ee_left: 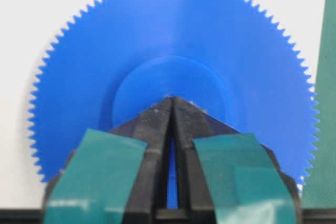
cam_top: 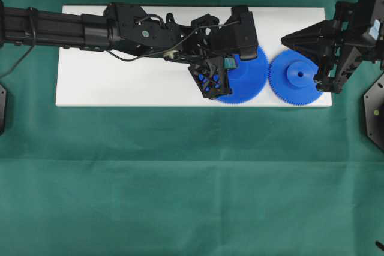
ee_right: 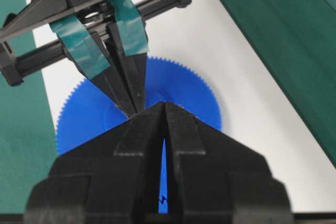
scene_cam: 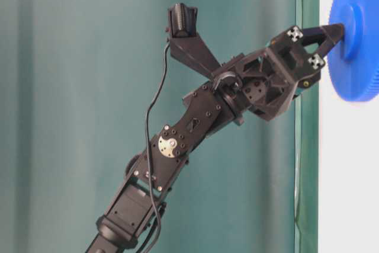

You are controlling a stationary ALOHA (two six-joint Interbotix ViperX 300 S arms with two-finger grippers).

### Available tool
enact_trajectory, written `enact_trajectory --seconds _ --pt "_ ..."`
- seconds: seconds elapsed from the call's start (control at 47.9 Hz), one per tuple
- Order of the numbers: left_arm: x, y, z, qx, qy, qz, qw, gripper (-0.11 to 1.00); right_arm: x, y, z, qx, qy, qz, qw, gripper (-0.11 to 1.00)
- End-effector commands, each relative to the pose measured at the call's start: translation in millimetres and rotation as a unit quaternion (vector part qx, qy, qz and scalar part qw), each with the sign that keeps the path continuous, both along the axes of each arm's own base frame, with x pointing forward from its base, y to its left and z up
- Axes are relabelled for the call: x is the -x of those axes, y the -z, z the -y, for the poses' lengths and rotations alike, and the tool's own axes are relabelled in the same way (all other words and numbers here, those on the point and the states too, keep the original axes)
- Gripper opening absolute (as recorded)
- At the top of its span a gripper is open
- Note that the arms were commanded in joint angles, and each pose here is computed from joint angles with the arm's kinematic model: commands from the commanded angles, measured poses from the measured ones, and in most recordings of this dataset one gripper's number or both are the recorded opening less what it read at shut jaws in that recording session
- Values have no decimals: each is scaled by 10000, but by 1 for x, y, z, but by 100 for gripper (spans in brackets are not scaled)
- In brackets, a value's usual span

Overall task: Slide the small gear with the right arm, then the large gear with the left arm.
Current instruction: 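Slide the large blue gear back left toward the board's left edge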

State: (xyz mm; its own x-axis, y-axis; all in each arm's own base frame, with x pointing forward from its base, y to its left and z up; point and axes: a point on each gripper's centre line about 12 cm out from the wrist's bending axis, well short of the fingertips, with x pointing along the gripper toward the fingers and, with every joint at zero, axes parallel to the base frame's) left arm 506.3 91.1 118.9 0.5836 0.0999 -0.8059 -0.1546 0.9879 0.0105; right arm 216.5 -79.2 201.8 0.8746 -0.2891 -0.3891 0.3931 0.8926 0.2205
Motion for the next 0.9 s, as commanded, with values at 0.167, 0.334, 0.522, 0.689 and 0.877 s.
enact_trajectory --seconds 0.167,0.334,0.522,0.689,0.877 --pt "19 -4 -4 33 -81 -126 9999 0 -2 -4 0 19 -17 88 10000 51" --pt "42 1 -9 76 -195 -313 9993 0 -2 -5 0 17 -17 104 9999 50" --pt "95 12 -15 184 -412 -705 9965 0 -2 -4 -1 12 -30 90 10000 51" --pt "153 20 -16 345 -758 -989 9916 0 -2 -5 -1 17 -32 104 9999 51" --pt "214 19 -17 564 -1326 -1085 9836 0 -2 -4 -2 -3 -37 88 10000 51"
